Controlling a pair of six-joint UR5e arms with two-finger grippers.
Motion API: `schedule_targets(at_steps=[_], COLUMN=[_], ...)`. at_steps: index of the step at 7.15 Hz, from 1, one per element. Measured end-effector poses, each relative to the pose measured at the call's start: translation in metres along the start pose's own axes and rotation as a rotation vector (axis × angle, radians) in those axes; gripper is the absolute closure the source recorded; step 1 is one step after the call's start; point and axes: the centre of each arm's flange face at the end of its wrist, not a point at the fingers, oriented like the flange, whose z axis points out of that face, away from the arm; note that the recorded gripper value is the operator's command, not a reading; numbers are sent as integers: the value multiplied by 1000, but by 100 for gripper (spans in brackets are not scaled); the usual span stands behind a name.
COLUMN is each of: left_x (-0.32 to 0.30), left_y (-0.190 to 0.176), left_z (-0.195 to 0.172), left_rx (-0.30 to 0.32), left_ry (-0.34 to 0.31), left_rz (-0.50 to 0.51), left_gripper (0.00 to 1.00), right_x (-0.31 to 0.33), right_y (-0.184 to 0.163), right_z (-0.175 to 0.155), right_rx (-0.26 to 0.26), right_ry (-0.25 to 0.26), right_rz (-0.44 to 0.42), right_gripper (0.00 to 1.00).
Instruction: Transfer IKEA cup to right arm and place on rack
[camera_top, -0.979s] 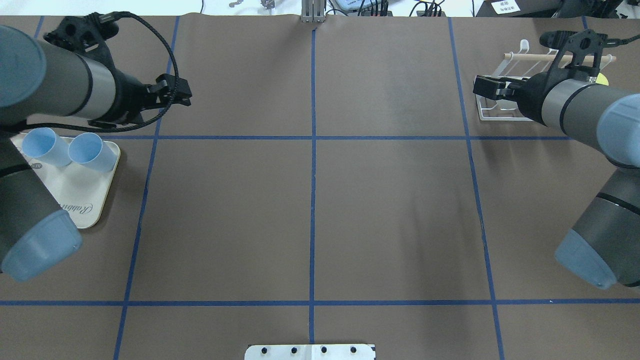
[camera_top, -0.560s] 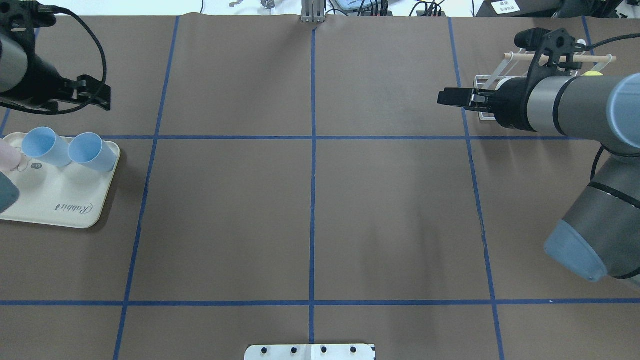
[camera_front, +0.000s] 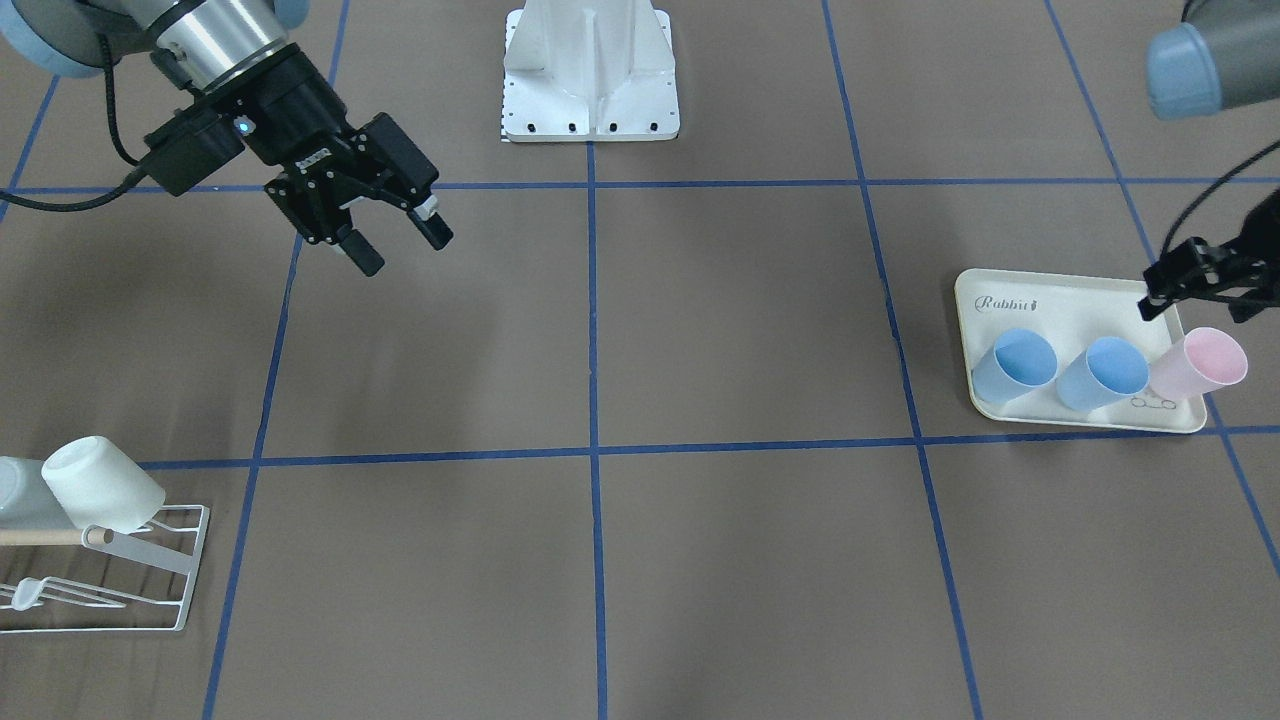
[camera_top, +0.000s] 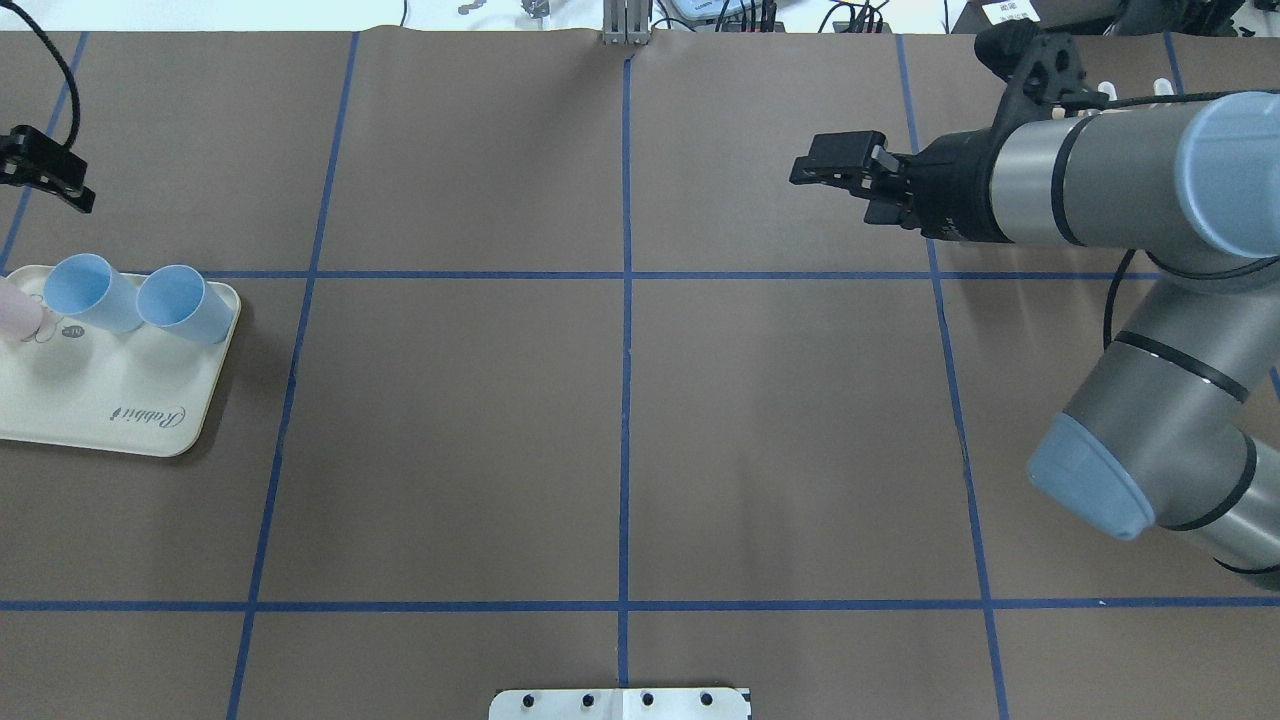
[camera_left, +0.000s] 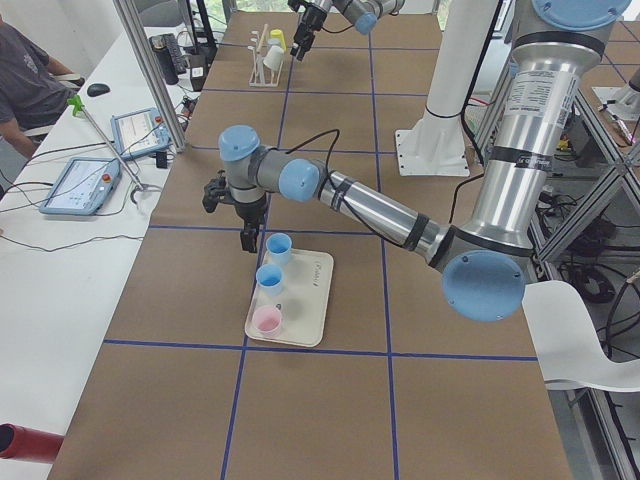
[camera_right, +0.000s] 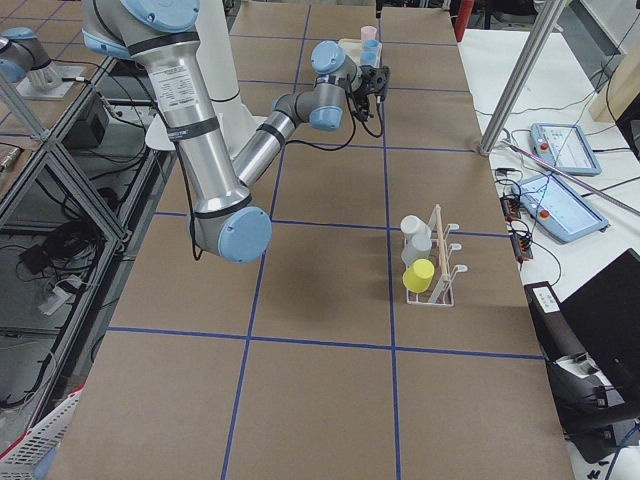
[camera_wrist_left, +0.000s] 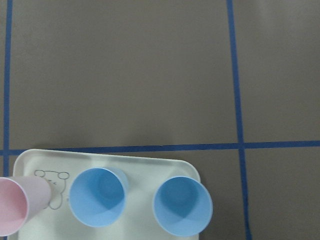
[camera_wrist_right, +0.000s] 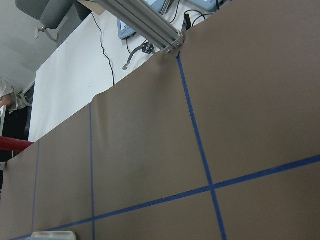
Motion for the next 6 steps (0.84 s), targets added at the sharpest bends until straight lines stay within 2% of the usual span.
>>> schedule_targets(at_steps=[1, 3, 5, 6], left_x=[-47, -104, -137, -158], left_y=[-6, -5, 2, 7], left_z=[12, 40, 69, 89], left_rx=[-30, -90, -129, -126], left_ry=[-5, -11, -11, -11], left_rz=[24, 48, 47, 46], left_gripper=[0, 0, 0, 0], right_x=[-10, -10, -6, -6], right_y=[10, 29, 40, 44], right_z=[9, 32, 45, 47], right_rx=[-10, 1, 9, 8], right_ry=[-26, -93, -121, -126], right_rz=[41, 80, 91, 91], right_gripper=[0, 0, 0, 0])
